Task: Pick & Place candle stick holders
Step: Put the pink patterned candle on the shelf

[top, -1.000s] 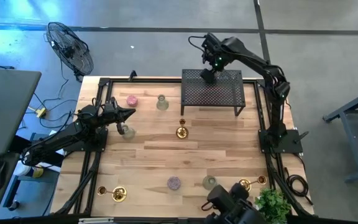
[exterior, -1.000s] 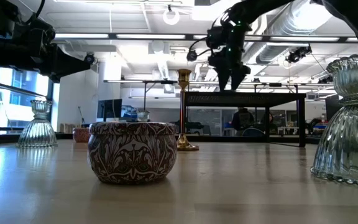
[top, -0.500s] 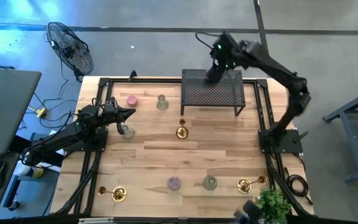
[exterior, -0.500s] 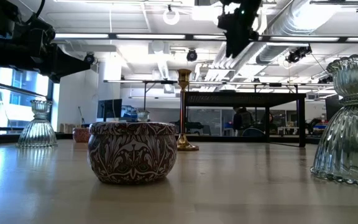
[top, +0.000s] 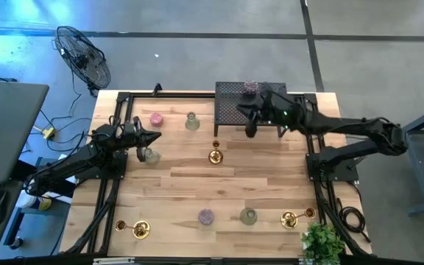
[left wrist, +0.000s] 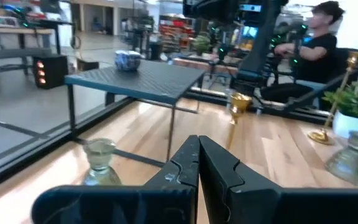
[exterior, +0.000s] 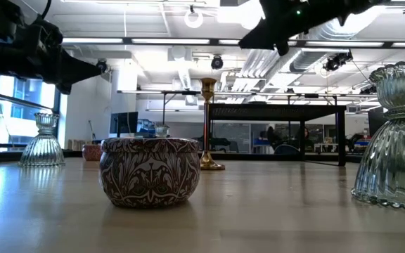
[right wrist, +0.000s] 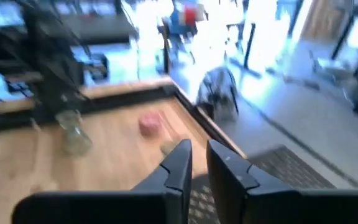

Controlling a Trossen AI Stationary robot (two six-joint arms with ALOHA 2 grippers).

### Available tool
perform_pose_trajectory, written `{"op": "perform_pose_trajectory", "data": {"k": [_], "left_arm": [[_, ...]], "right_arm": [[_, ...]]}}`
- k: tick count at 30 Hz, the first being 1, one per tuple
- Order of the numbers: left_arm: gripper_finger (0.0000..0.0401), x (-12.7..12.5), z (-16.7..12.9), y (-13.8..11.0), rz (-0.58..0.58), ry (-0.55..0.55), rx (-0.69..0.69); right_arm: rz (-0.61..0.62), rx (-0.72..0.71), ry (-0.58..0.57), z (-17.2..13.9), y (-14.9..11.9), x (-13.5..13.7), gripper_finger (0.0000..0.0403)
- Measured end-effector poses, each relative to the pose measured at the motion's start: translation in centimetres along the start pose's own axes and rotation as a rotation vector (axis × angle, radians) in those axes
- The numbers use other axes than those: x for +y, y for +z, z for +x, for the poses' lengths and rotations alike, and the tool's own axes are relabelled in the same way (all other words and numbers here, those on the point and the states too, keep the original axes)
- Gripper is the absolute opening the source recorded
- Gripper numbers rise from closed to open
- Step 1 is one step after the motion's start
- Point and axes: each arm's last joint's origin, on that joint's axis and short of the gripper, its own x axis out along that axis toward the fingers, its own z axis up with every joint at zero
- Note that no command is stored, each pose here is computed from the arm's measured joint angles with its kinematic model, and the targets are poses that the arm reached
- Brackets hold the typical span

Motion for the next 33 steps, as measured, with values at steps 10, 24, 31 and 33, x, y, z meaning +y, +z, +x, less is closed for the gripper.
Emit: {"op": "perform_pose_trajectory", "data": {"k": [10,24,31,33], "left_arm": [[0.0001,0.3,0.7,-0.7,-0.01,0.036,0.081],[0.0001,1.1,2.4,-0.4,-0.015,0.205,0.232],[0.0001,1.3,4.3,4.8,0.002,0.35,0.448],[0.0001,1.4,5.1,6.6,0.001,0.385,0.541]], "right_arm": [[0.013,-0.102,0.073,-0.5,-3.4,1.2,0.0004],[-0.127,-0.149,0.145,-0.6,-3.1,1.4,0.0001],[-0.133,-0.116,0.147,-0.6,-3.6,1.4,0.0001],[-0.134,-0.105,0.147,-0.6,-3.7,1.4,0.0002]]}}
